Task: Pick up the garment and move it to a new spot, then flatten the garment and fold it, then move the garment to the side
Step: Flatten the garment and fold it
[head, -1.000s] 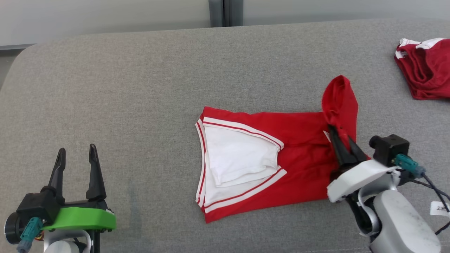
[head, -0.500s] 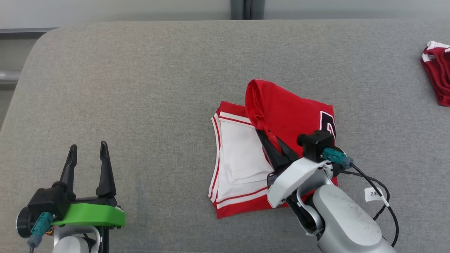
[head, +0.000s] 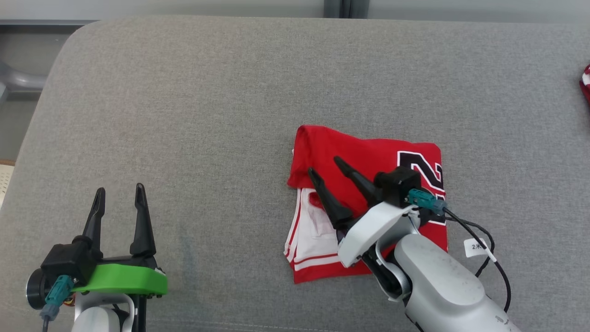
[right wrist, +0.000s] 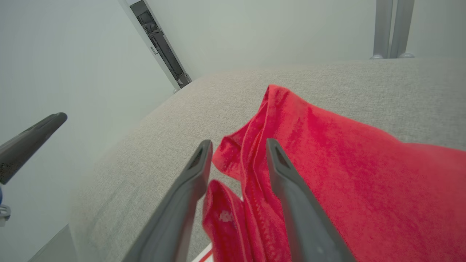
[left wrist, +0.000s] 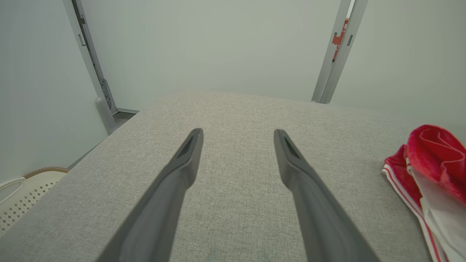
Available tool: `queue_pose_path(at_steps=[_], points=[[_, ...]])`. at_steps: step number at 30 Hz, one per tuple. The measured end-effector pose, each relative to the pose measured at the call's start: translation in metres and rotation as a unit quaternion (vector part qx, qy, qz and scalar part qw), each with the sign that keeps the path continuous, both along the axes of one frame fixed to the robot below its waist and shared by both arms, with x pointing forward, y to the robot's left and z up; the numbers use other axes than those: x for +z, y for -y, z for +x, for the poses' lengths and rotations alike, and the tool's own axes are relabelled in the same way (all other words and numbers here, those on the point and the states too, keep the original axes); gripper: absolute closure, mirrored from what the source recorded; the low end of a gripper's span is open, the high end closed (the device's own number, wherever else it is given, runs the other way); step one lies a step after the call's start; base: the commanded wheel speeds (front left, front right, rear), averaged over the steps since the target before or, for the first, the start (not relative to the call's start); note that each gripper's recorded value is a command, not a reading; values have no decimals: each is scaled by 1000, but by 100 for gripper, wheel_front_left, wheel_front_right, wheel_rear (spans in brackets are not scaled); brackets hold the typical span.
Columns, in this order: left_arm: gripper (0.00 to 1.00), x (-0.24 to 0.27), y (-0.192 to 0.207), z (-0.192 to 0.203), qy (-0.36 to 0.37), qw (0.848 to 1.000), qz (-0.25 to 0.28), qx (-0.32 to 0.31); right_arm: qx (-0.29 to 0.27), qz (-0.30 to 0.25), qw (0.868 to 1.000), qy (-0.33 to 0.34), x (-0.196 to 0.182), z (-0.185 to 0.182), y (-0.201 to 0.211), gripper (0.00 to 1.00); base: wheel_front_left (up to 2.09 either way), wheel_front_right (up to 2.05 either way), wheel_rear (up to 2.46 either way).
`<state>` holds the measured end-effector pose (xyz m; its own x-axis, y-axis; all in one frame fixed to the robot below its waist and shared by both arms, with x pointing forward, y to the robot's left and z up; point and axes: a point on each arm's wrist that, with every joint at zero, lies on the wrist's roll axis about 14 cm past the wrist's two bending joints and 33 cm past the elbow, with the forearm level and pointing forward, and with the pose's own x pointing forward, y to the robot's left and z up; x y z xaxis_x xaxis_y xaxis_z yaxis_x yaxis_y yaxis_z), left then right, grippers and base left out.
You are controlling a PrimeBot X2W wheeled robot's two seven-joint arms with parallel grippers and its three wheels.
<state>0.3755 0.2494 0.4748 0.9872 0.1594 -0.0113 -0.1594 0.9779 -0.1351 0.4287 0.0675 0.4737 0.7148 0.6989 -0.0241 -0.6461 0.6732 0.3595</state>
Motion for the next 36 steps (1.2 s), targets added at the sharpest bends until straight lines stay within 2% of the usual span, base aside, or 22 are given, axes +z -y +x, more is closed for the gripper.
queue_pose_path(at_steps=[6,13,18,23,36], points=[[0,4,7,4,7,1000,0,-10,-61,0,997,52,24,26,38,0,0,0,0],[0,9,20,11,16,999,2,-31,-169,-20,979,114,51,41,129,0,0,0,0],[0,12,30,15,21,999,1,-46,-216,-41,965,144,62,24,172,0,0,0,0],[0,14,38,14,24,998,1,-59,-249,-59,956,145,58,1,198,0,0,0,0],[0,20,41,-3,30,997,15,-71,-301,-67,942,131,52,-46,227,0,0,0,0]])
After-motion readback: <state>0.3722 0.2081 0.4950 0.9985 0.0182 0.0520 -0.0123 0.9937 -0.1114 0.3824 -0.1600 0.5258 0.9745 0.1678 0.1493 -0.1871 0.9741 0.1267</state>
